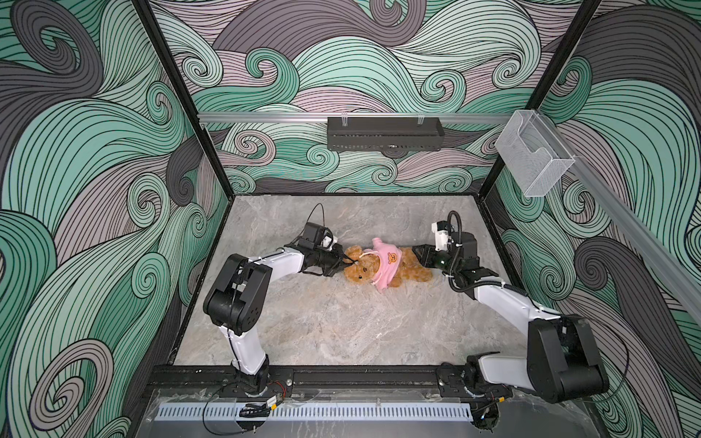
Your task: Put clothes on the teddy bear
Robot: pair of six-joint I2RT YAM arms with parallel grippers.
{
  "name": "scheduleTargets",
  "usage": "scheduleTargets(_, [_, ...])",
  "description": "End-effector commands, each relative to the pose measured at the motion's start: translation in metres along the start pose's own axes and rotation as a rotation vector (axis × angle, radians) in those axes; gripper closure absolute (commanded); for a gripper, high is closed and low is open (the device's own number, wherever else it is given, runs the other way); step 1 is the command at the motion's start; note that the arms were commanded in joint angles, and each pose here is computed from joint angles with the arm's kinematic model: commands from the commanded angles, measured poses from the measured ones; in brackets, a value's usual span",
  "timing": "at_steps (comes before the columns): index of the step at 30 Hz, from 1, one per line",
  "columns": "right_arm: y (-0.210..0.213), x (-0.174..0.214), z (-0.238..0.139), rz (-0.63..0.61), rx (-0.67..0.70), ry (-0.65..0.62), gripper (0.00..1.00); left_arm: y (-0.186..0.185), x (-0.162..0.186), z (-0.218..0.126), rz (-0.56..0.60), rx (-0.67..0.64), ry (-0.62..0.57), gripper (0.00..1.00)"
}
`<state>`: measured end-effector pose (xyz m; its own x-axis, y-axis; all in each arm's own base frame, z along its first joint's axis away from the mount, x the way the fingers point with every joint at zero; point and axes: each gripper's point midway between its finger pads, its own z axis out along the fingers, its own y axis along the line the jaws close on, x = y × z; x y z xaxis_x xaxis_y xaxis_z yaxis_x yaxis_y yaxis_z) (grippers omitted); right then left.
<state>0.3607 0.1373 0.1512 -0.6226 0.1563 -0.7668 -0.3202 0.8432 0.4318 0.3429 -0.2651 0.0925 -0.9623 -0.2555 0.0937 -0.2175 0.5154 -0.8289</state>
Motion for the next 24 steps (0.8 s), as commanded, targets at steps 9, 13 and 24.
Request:
scheduleTargets(9, [0.089, 0.021, -0.027, -0.455, -0.275, -0.214, 0.63, -0.085, -0.018, -0.086, -0.297, 0.301, 0.06, 1.0])
scheduleTargets(13, [0.101, 0.033, -0.02, -0.564, -0.308, -0.238, 0.65, -0.106, -0.022, -0.105, -0.355, 0.359, 0.029, 1.0])
scheduleTargets(24, [0.114, 0.051, 0.02, -0.61, -0.216, -0.342, 0.68, -0.139, -0.025, -0.119, -0.397, 0.426, -0.043, 1.0])
